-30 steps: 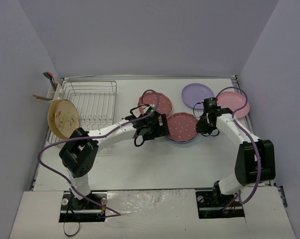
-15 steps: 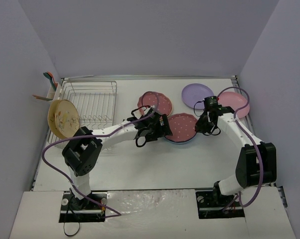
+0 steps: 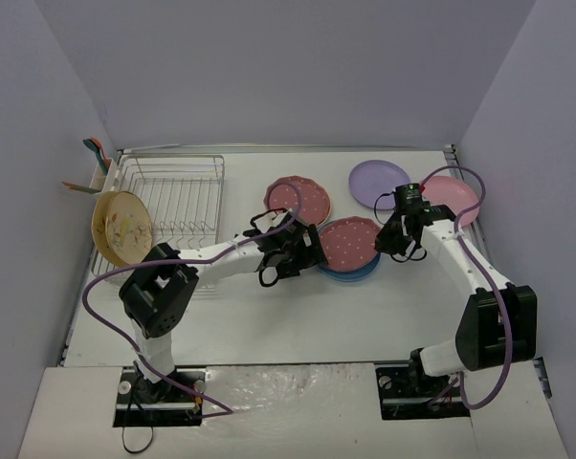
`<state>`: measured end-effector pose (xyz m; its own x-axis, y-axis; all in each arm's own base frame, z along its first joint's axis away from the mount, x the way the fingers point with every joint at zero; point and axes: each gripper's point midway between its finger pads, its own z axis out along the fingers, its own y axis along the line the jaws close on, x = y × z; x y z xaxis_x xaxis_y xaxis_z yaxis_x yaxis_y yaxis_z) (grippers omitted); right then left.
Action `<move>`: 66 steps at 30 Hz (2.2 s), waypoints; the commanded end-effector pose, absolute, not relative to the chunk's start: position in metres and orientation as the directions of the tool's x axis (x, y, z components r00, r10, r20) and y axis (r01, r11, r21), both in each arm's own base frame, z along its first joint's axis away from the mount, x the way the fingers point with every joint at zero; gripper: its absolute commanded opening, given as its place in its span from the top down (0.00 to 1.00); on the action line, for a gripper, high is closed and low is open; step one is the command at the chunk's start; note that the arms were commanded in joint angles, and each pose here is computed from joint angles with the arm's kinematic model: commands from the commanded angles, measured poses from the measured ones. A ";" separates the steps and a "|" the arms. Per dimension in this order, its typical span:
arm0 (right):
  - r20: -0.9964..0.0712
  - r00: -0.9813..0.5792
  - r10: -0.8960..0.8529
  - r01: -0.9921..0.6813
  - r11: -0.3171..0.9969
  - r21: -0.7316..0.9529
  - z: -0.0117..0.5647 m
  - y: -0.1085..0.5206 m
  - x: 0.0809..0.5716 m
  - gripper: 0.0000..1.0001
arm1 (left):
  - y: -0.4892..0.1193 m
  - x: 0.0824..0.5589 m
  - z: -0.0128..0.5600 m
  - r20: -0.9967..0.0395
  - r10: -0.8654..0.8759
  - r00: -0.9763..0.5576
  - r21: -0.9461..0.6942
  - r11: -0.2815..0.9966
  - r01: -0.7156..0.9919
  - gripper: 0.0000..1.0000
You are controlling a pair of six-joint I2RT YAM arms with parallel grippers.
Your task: Load the plates into the dish rack
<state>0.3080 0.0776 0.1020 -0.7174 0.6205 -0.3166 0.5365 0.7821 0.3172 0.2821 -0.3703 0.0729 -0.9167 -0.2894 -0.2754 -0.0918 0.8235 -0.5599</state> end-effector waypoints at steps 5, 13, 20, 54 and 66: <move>-0.306 -0.676 0.670 0.533 0.732 0.425 0.131 0.093 0.316 1.00 | -0.399 0.305 0.136 -0.263 -0.424 -0.867 -0.720 0.684 -0.115 0.16; -0.277 -0.675 0.684 0.541 0.714 0.445 0.132 0.097 0.311 1.00 | -0.422 0.307 0.149 -0.136 -0.490 -0.861 -0.796 0.572 -0.199 0.16; -0.245 -0.676 0.695 0.549 0.697 0.461 0.131 0.103 0.310 1.00 | -0.431 0.304 0.144 -0.051 -0.505 -0.862 -0.828 0.504 -0.247 0.16; -0.121 -0.693 0.711 0.548 0.628 0.552 0.143 0.125 0.295 1.00 | -0.422 0.316 0.133 0.094 -0.668 -0.738 -0.890 0.276 -0.363 0.47; -0.112 -0.705 0.700 0.543 0.635 0.550 0.134 0.123 0.272 1.00 | -0.422 0.322 0.143 0.105 -0.694 -0.712 -0.922 0.200 -0.331 0.74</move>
